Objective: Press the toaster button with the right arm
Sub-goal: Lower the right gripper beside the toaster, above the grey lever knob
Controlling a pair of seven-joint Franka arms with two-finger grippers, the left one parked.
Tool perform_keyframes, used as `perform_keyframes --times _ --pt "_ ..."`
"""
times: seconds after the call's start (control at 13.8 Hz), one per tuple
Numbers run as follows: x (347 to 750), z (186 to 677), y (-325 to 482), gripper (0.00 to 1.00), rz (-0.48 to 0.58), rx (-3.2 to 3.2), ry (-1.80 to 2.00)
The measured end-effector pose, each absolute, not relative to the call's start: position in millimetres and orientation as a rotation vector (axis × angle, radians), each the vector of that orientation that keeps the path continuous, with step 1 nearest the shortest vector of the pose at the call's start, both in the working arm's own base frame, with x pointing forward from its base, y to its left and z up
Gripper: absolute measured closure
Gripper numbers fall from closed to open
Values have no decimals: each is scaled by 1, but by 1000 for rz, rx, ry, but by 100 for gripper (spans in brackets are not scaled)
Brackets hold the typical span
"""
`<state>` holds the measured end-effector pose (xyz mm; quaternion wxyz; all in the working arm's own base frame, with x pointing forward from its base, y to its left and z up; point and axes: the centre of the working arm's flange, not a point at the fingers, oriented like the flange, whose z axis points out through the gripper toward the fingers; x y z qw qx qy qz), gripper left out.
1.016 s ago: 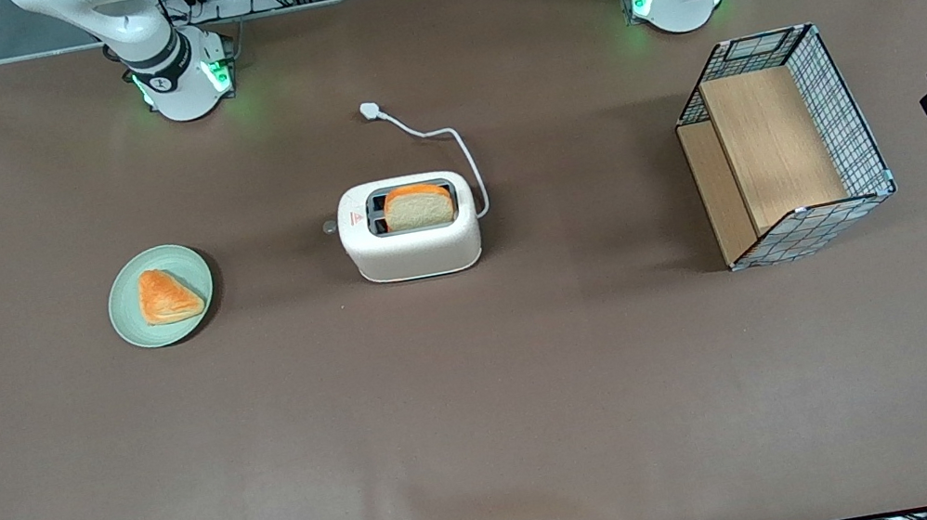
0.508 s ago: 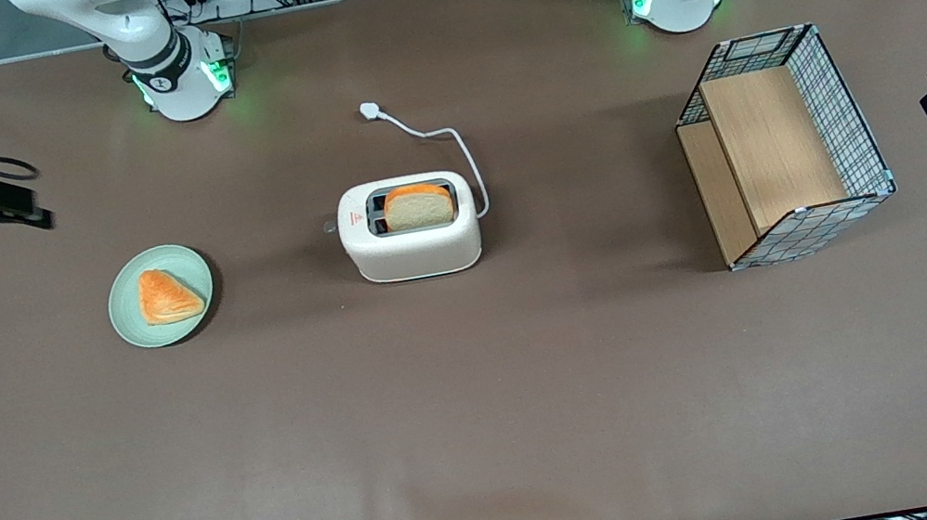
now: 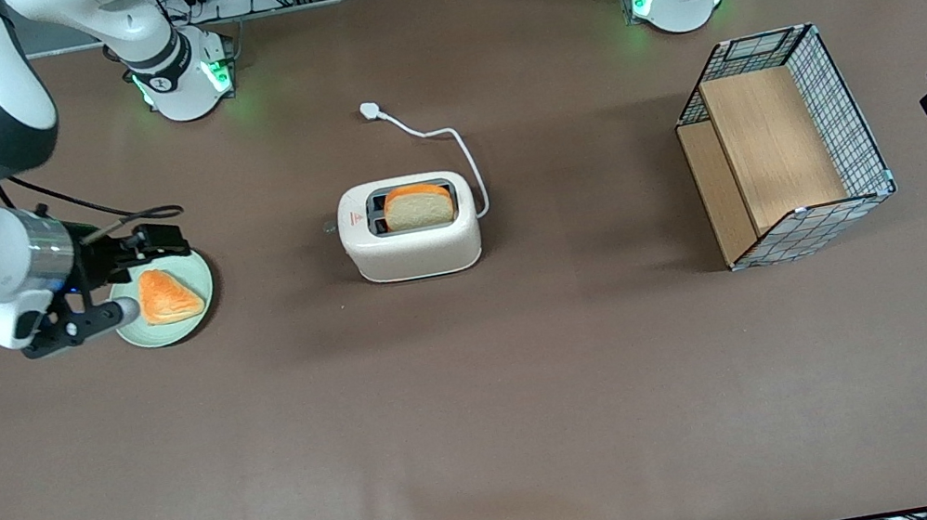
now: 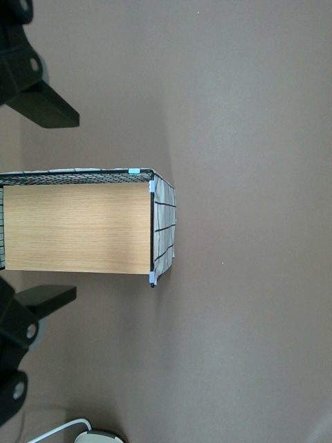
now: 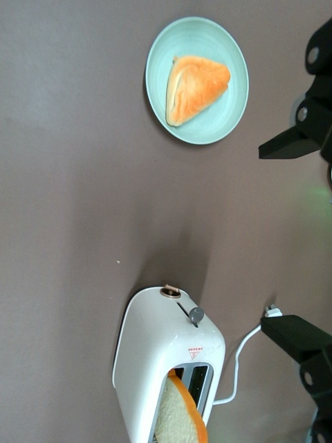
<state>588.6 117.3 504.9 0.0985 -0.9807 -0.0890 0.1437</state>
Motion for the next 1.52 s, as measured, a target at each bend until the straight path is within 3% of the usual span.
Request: perform_keyframes --times 0.29,0.36,0.8,0.94,1.16,1.52 --pt "579 498 137 0 511 -2863 -312" --pt "577 498 147 7 516 -2861 -343" --pt "548 469 225 77 583 -2834 -564" --pt "547 440 218 93 567 -2794 -658" --pt "546 405 200 93 547 -2734 -721" --pt "534 393 232 91 503 -2746 -739"
